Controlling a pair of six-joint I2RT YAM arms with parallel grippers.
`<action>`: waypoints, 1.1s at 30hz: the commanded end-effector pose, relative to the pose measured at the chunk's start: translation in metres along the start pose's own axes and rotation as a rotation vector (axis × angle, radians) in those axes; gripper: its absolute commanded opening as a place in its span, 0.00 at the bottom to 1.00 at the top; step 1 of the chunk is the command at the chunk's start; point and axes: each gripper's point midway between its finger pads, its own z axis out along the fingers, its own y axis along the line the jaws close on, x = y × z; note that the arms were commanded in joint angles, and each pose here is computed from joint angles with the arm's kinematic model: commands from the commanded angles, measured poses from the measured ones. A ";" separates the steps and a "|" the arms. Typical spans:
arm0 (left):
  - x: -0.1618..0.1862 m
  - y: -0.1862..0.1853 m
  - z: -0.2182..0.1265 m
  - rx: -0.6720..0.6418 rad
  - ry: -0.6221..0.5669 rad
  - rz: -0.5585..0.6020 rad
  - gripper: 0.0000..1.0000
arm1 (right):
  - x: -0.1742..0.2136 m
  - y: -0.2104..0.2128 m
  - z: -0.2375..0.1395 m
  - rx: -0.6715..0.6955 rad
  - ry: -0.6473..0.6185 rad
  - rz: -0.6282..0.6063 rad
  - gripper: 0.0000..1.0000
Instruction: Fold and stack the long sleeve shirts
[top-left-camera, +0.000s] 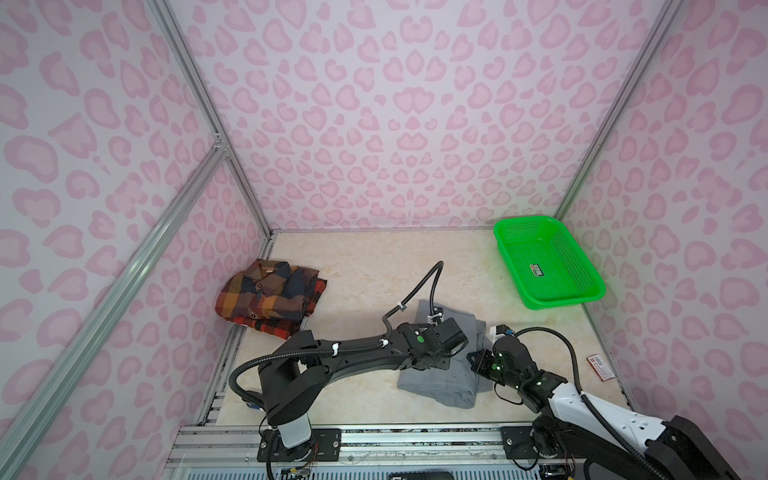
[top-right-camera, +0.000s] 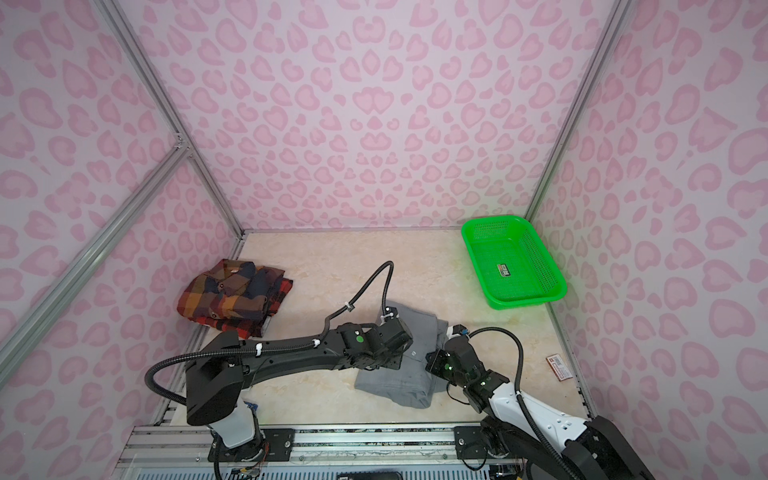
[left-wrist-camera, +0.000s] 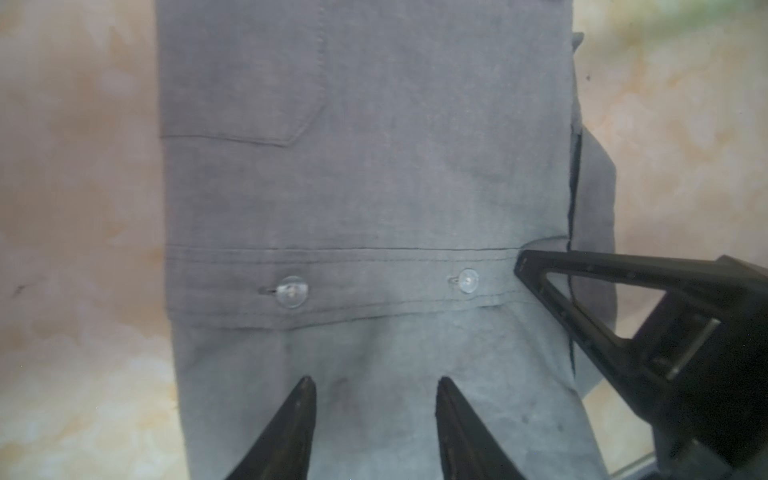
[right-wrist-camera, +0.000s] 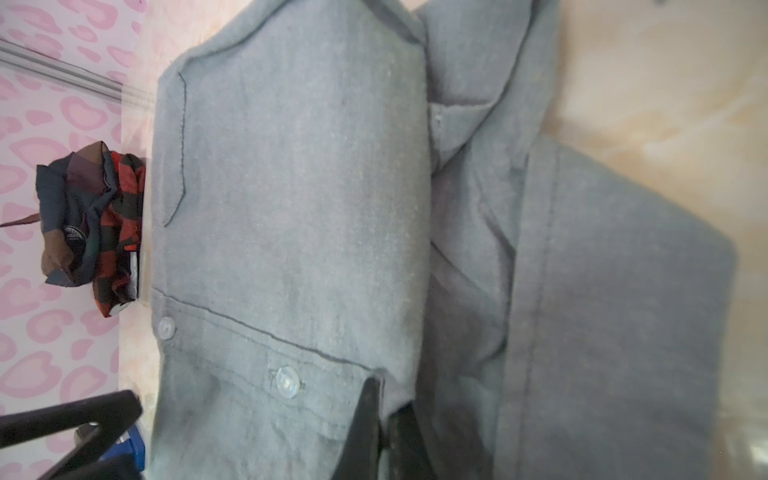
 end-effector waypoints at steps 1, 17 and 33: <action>0.002 -0.028 0.008 0.099 0.030 -0.004 0.49 | -0.002 -0.019 -0.003 0.074 -0.037 0.023 0.00; 0.015 0.001 0.021 0.013 0.042 0.110 0.49 | -0.032 -0.001 -0.050 0.109 -0.086 0.042 0.43; -0.001 -0.076 -0.005 0.271 0.000 0.107 0.47 | -0.091 0.074 0.004 -0.127 0.030 0.017 0.18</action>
